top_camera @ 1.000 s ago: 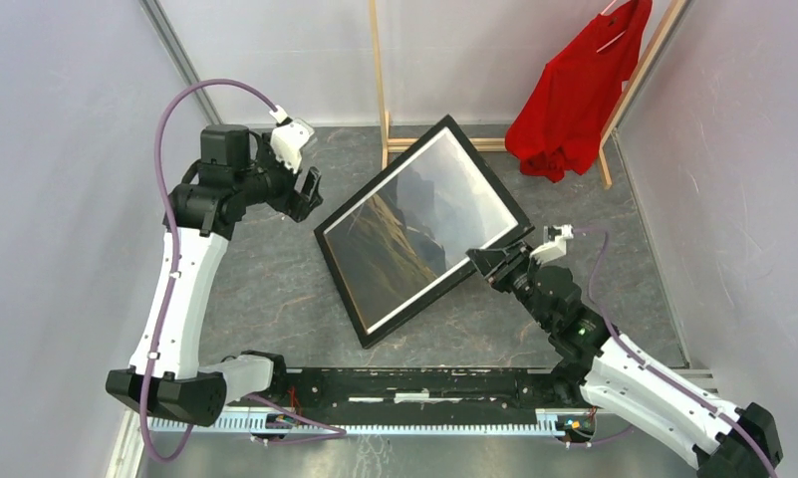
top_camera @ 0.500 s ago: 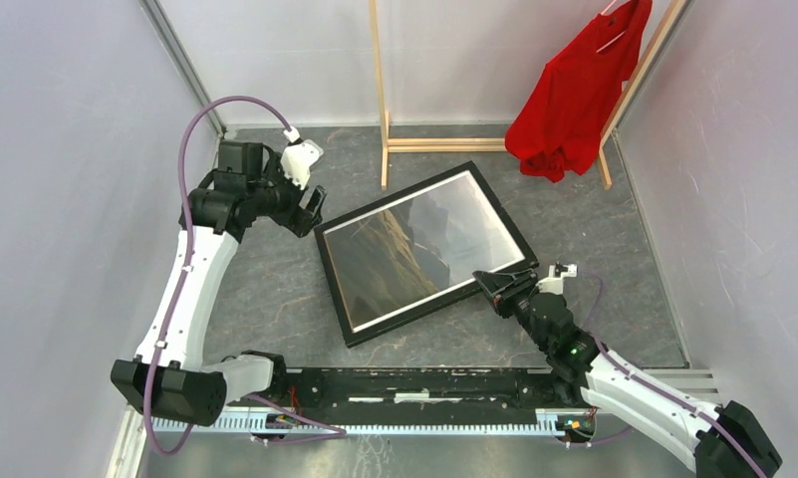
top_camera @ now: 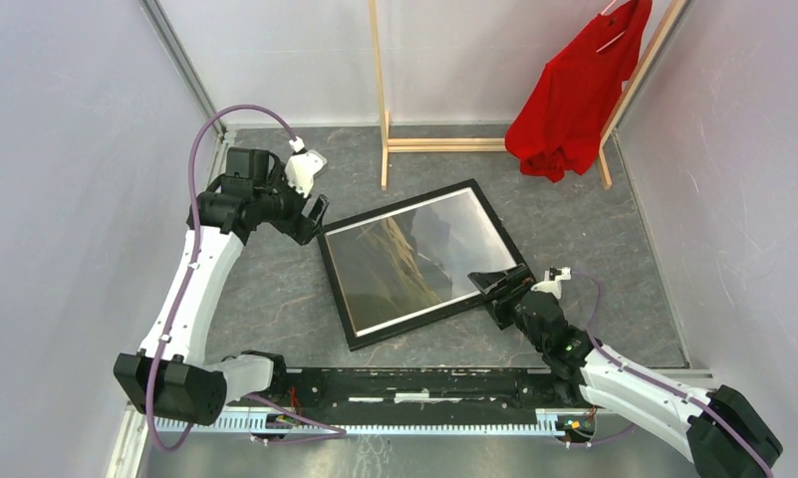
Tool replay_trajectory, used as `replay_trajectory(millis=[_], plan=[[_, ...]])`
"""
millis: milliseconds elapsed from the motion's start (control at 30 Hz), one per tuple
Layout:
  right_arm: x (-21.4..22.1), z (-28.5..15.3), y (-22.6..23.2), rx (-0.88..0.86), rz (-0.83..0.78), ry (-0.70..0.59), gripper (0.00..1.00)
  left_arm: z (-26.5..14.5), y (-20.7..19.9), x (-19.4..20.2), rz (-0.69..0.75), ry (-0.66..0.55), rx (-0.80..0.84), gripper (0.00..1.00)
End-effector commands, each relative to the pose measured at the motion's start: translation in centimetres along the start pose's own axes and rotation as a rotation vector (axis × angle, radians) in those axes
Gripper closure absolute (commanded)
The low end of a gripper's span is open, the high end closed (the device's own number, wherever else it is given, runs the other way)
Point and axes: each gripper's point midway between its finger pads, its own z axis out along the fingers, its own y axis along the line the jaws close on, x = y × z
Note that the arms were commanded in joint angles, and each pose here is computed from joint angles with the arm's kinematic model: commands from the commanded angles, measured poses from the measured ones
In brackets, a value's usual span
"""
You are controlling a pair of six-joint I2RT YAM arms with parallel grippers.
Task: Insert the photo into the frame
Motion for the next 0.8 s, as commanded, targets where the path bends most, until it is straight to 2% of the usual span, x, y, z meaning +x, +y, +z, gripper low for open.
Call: replay_trajectory(millis=[0,133,200,267,367,500,600,667,767], plan=[[-0.3,-0.2,-4.4,0.084,-0.078,-0.022,0.02,0.4,0.8,-0.5,0.051,-0.018,-0.018,0.1],[-0.2,-0.3,-4.2,0.125,-0.134,-0.009,0.02,0.6,0.8,-0.3,0.051,-0.017,-0.019,0.07],[0.4,-0.5,-4.0,0.157,-0.164,0.04,0.02,0.8,0.8,-0.1,0.041,-0.013,-0.02,0.02],[1.8,-1.2,-4.9,0.214,-0.206,0.133,0.02,1.0,1.0,0.0,0.026,-0.002,-0.027,0.0],[3.7,-3.2,-7.4,0.338,-0.373,0.316,0.02,1.7,1.7,0.5,0.007,0.029,-0.045,0.0],[2.5,-5.9,-9.4,0.517,-0.674,0.45,0.02,2.5,2.5,0.6,-0.028,0.018,-0.085,0.0],[1.4,-8.1,-11.8,0.643,-0.797,0.521,0.02,3.1,3.0,0.6,-0.051,0.014,-0.097,0.0],[0.4,-8.9,-12.1,0.685,-0.862,0.528,0.02,3.4,3.3,0.6,-0.051,0.02,-0.098,0.0],[-2.3,-7.5,-7.4,0.624,-0.96,0.378,0.02,3.8,3.9,0.9,-0.071,0.008,-0.122,0.0]])
